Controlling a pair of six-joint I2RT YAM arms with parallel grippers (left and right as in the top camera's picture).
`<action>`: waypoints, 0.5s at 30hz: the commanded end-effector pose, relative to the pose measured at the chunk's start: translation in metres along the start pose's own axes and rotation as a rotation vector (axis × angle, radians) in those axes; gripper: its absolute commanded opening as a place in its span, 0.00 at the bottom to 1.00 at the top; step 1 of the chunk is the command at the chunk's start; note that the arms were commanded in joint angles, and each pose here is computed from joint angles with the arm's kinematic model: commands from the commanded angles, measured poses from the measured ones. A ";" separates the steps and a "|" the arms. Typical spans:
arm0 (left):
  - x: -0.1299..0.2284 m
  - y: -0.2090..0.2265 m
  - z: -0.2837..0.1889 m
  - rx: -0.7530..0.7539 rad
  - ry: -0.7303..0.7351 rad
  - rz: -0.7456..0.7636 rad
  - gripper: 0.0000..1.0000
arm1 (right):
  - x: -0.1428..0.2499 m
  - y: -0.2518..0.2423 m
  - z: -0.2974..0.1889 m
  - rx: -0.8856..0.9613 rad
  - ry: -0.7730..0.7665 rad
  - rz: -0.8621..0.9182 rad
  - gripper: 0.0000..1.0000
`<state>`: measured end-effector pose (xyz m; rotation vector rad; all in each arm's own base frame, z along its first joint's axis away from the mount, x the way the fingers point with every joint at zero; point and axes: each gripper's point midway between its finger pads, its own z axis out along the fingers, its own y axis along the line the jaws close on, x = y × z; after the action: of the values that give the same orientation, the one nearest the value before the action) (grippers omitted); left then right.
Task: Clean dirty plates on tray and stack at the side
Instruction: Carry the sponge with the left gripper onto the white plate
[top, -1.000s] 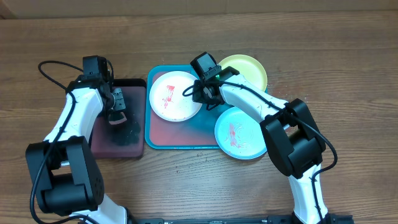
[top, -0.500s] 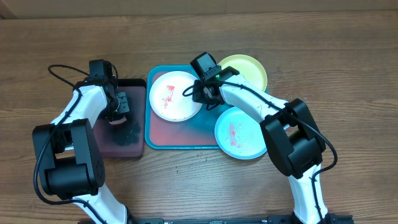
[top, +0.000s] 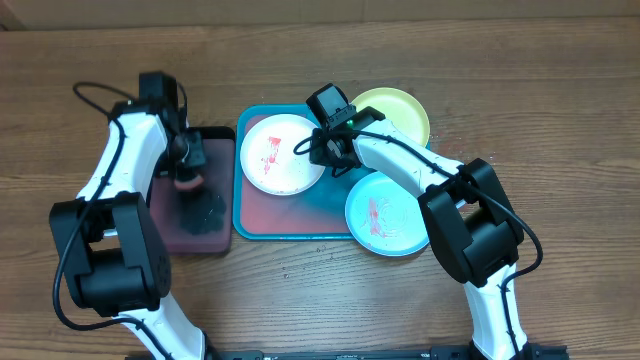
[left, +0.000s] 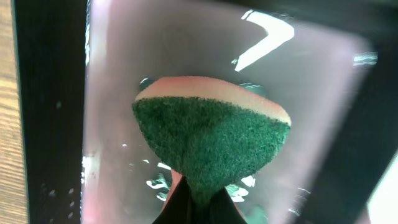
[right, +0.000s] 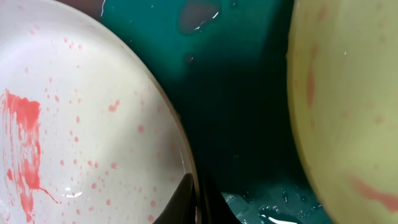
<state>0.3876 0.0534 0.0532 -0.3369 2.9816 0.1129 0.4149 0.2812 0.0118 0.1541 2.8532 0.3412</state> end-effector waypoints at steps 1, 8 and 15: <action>-0.020 -0.043 -0.029 0.143 -0.055 0.120 0.04 | 0.000 -0.004 0.003 0.007 0.020 0.007 0.04; -0.013 -0.117 -0.025 0.232 -0.078 0.334 0.04 | 0.019 -0.015 0.000 -0.021 0.152 -0.008 0.04; -0.001 -0.151 0.020 0.239 -0.013 0.405 0.04 | 0.035 -0.016 -0.004 -0.053 0.234 -0.111 0.04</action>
<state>0.4221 -0.0819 0.0502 0.2378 2.9290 -0.1725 0.3900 0.2679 0.0097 0.0848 3.0204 0.4178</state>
